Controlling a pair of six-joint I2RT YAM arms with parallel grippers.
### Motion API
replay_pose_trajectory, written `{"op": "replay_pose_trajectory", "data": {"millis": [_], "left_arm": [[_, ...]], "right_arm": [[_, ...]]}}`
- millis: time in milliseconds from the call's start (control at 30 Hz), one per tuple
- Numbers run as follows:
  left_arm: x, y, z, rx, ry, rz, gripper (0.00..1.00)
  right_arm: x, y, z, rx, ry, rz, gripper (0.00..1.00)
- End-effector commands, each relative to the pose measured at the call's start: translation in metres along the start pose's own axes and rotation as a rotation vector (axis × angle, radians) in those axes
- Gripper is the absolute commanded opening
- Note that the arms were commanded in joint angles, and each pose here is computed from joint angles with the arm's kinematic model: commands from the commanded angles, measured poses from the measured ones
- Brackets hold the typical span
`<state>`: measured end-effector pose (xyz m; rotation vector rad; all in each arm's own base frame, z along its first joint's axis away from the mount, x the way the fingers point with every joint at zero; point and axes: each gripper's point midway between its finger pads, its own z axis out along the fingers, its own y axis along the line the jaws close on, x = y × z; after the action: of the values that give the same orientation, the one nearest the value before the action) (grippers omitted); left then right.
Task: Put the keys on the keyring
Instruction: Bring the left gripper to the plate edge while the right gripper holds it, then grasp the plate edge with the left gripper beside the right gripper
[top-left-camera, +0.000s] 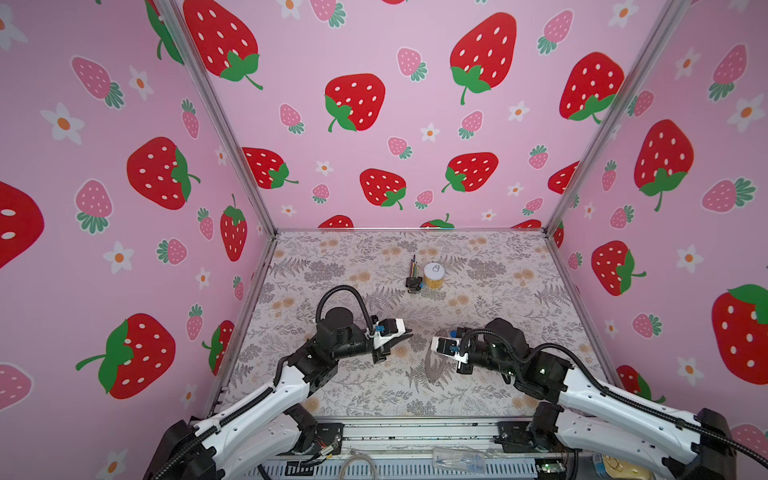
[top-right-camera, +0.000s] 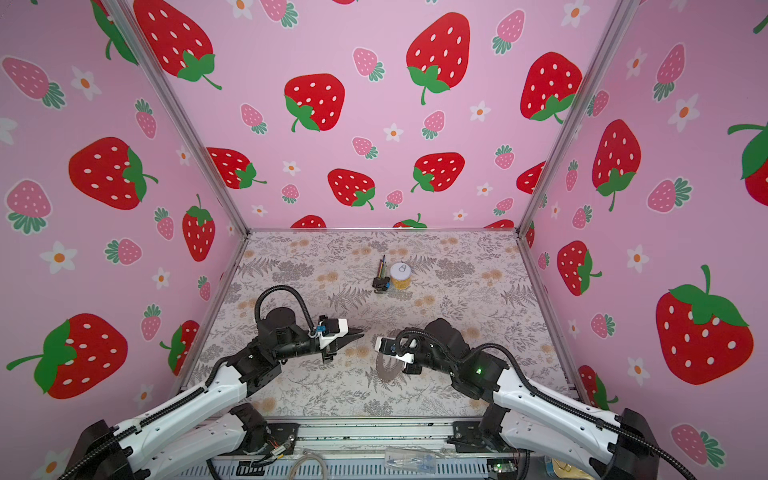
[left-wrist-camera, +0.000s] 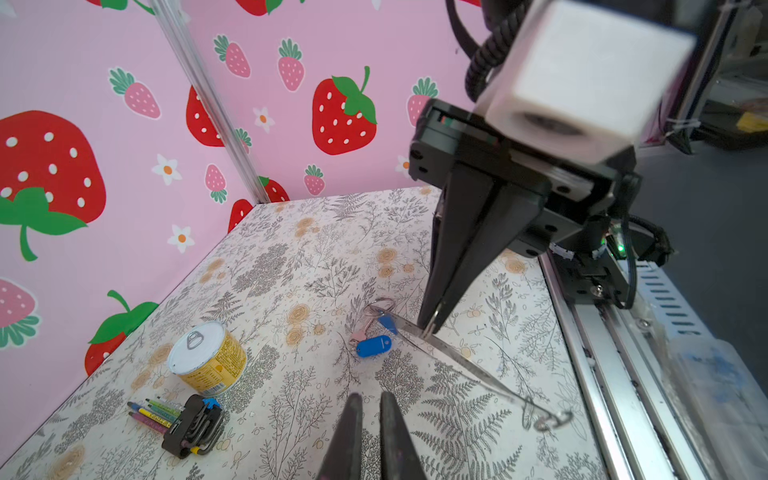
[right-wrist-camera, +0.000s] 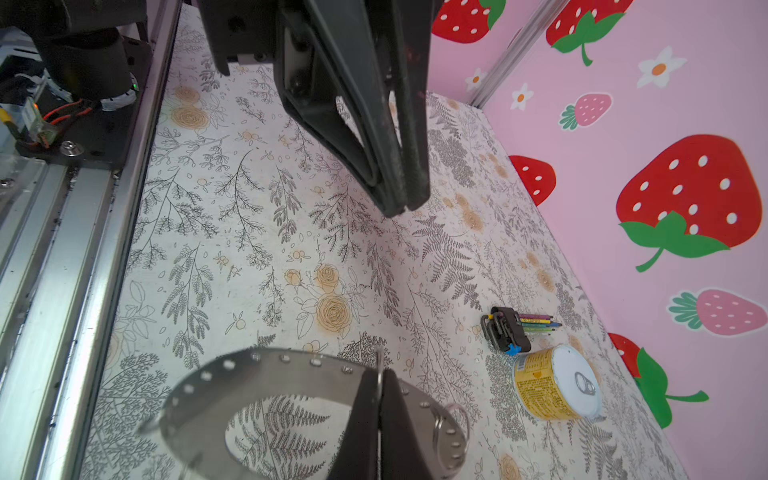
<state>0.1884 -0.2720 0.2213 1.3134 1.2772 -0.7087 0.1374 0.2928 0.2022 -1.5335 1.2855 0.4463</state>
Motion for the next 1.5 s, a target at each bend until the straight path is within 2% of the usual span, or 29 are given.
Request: {"op": "replay_pose_trajectory", "data": {"millis": [0, 200, 400, 767, 1467], "left_arm": [[0.001, -0.021, 0.002, 0.075, 0.003, 0.126, 0.15], [0.01, -0.034, 0.01, 0.088, 0.06, 0.192, 0.18], [0.012, -0.029, 0.014, 0.052, 0.074, 0.204, 0.23], [0.008, -0.023, 0.017, -0.001, 0.074, 0.208, 0.24], [0.001, -0.039, 0.021, 0.082, 0.042, 0.216, 0.24]], "right_arm": [[-0.019, -0.002, -0.005, 0.018, -0.108, -0.085, 0.0], [-0.017, 0.002, -0.005, 0.039, -0.147, -0.133, 0.0], [-0.021, 0.003, -0.004, 0.036, -0.172, -0.157, 0.0], [-0.017, 0.012, 0.004, -0.015, -0.17, -0.151, 0.0], [-0.023, 0.014, 0.008, -0.035, -0.189, -0.137, 0.0]]}}
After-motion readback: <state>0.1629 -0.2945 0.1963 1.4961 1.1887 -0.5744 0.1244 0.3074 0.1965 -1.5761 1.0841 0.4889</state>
